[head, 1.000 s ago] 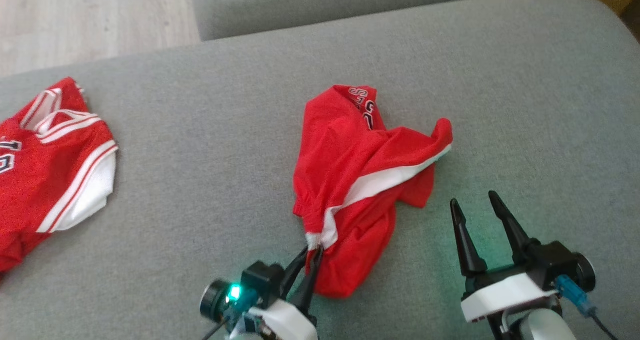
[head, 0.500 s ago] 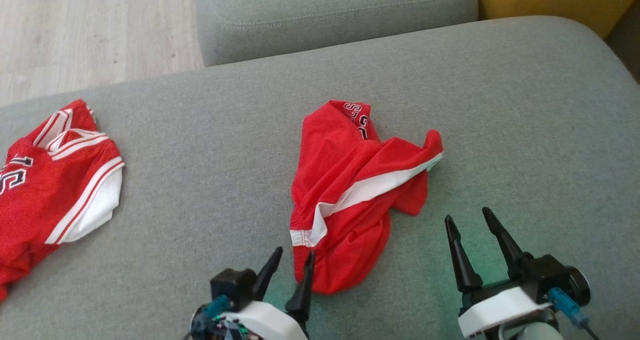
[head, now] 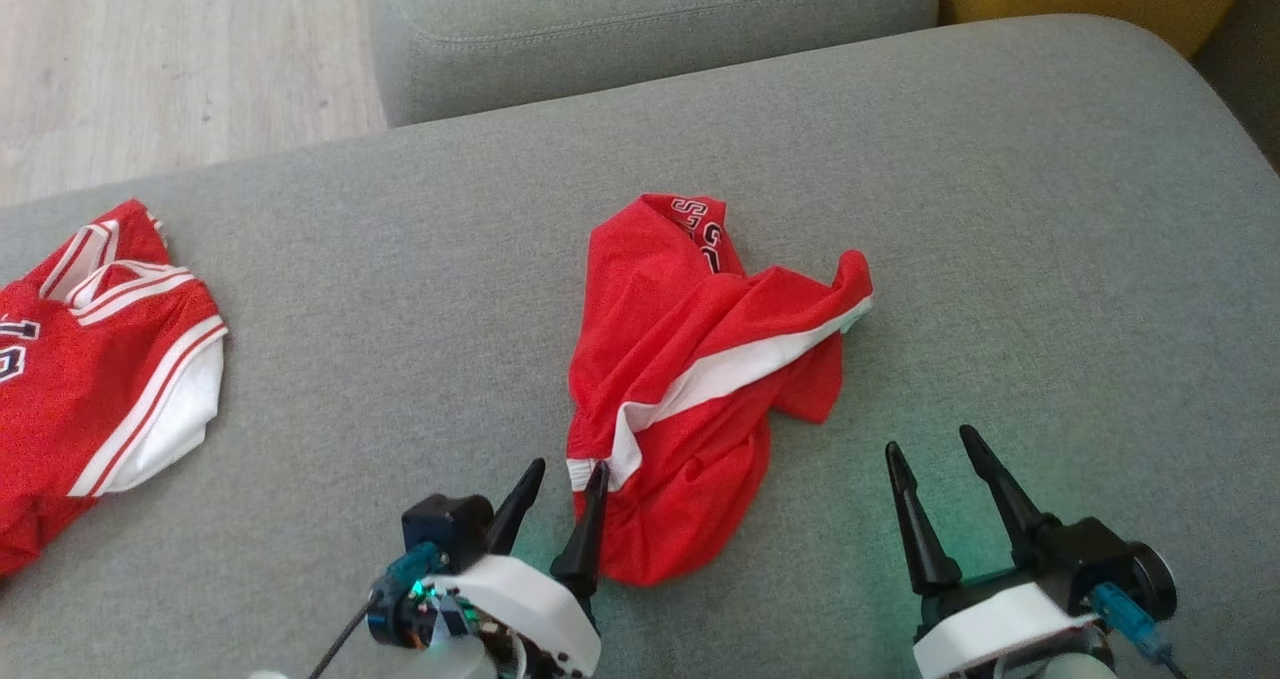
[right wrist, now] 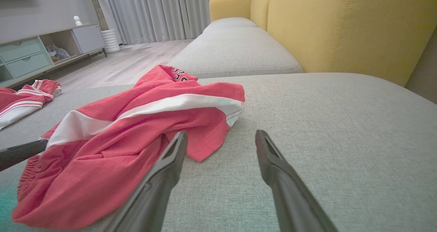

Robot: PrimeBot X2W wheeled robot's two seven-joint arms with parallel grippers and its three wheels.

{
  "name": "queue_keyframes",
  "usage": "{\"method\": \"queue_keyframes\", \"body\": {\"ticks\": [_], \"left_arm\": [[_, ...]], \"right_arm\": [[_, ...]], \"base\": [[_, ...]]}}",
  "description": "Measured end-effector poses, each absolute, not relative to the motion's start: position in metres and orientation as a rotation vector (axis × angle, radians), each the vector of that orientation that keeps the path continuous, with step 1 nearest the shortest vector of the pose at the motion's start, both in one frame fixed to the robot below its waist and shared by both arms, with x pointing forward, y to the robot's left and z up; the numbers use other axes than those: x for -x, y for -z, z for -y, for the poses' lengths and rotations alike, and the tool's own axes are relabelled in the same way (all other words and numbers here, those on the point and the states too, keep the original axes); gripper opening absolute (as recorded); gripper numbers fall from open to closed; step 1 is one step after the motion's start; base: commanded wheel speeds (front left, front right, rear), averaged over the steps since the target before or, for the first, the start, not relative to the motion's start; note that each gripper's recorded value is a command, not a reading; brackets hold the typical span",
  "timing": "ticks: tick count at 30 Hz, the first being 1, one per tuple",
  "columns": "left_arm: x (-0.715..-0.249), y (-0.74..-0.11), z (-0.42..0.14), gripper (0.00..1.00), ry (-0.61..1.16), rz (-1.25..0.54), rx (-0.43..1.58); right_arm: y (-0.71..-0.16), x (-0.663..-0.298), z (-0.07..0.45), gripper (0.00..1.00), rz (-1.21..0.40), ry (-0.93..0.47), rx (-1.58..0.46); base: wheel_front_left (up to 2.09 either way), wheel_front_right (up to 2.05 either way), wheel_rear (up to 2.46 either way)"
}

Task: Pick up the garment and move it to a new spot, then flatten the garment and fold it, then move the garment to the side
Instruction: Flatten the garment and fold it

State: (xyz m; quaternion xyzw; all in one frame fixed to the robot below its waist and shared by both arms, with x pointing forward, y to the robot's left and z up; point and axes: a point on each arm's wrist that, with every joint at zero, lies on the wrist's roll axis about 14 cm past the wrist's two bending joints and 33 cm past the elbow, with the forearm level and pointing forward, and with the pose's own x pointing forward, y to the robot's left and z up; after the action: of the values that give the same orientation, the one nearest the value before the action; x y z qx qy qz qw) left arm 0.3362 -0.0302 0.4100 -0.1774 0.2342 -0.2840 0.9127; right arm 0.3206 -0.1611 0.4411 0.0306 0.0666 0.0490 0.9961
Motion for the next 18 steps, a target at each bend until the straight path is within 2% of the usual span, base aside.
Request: {"method": "queue_keyframes", "body": {"ticks": [4,5,6,7,8,9,10,18], "left_arm": [[-0.342,-0.407,0.036,1.0,0.604,-0.496,0.376],[-0.341,-0.407,0.037,0.83,0.61,-0.5,0.38],[-0.341,-0.405,0.039,0.42,0.613,-0.512,0.381],[-0.34,-0.403,0.04,0.25,0.613,-0.523,0.382],[-0.34,-0.402,0.04,0.25,0.613,-0.529,0.382],[-0.339,-0.402,0.041,0.05,0.616,-0.533,0.388],[-0.339,-0.401,0.041,0.0,0.617,-0.536,0.389],[-0.346,-0.415,0.031,0.0,0.591,-0.492,0.423]], "right_arm": [[-0.44,-0.321,0.164,1.0,-0.137,-0.09,-0.06],[-0.44,-0.321,0.164,1.0,-0.138,-0.088,-0.06],[-0.44,-0.321,0.165,1.0,-0.139,-0.086,-0.06],[-0.439,-0.32,0.165,1.0,-0.14,-0.084,-0.059],[-0.439,-0.32,0.166,1.0,-0.14,-0.083,-0.056],[-0.439,-0.32,0.166,1.0,-0.141,-0.082,-0.053],[-0.439,-0.32,0.167,1.0,-0.141,-0.081,-0.053],[-0.441,-0.323,0.17,1.0,-0.133,-0.075,-0.051]], "base": [[0.0,0.0,0.0],[0.0,0.0,0.0],[0.0,0.0,0.0],[0.0,0.0,0.0],[0.0,0.0,0.0],[0.0,0.0,0.0],[0.0,0.0,0.0],[0.0,0.0,0.0]]}}
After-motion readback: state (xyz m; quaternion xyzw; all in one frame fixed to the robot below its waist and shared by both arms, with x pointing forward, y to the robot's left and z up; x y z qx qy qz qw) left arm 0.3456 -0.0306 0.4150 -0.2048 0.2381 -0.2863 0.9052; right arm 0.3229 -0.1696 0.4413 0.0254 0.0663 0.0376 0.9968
